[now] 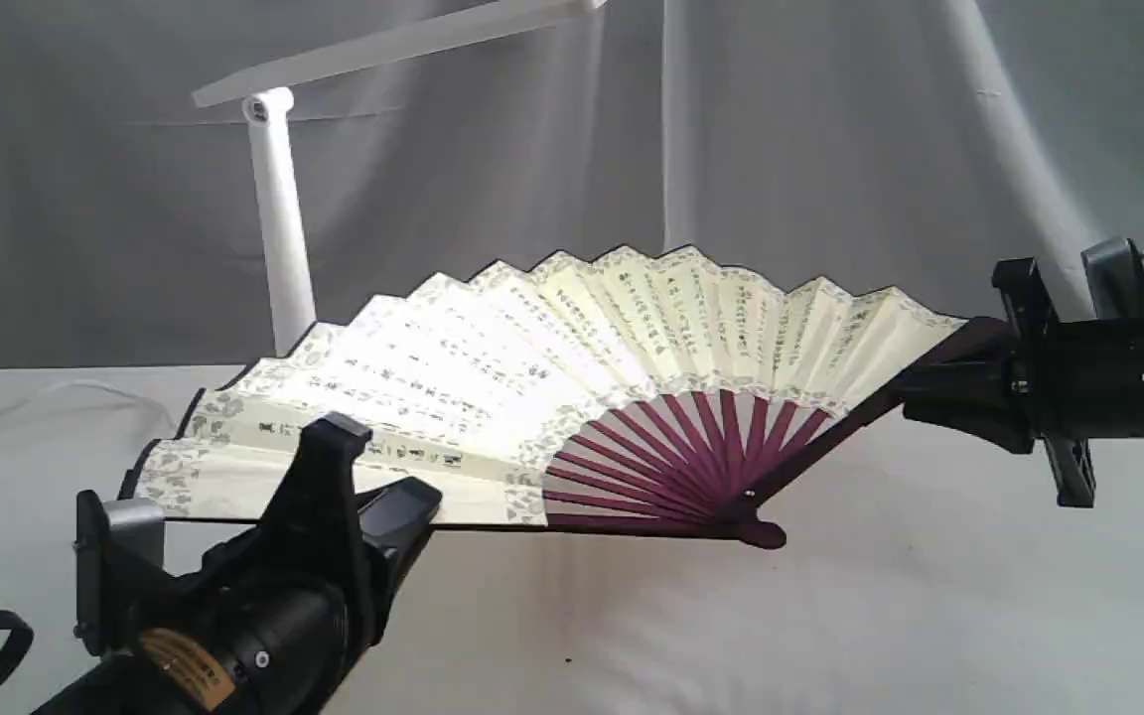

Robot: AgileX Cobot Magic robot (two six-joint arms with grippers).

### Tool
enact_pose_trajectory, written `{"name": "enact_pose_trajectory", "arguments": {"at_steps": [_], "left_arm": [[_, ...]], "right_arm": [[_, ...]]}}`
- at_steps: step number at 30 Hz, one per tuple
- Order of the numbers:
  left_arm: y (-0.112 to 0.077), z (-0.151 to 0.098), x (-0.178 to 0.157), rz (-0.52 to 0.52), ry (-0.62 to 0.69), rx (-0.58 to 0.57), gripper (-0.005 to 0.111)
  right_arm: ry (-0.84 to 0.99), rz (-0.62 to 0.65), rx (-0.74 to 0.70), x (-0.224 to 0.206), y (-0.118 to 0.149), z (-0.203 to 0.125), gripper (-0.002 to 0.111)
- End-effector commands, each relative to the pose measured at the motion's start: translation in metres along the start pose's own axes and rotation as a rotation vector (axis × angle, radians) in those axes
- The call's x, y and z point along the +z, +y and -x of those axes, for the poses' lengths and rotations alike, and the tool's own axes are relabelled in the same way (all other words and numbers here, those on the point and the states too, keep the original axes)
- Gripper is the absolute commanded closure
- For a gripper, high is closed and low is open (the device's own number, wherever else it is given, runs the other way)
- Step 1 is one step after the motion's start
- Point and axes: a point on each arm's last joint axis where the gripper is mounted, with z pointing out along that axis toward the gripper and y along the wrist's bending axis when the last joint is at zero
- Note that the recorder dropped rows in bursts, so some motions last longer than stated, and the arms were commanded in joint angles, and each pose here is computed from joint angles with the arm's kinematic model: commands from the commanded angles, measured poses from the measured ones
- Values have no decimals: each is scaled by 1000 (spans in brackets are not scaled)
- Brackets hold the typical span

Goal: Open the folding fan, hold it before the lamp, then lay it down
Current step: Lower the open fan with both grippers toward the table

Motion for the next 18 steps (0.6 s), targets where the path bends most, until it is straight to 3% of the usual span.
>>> {"name": "enact_pose_trajectory", "arguments": {"at_steps": [1,10,18], "left_arm": [[-9,1,1,-68,-22,-12,107],[-7,0,2,-55,-17,-9,107],[10,-3,9,-9,-17,-42,107]], "right_arm": [[-8,-69,-72,-3,-7,1,108],[17,-104,-96,-4,-11,-1,108],[1,-124,-104,-4,-12,0,108]]}}
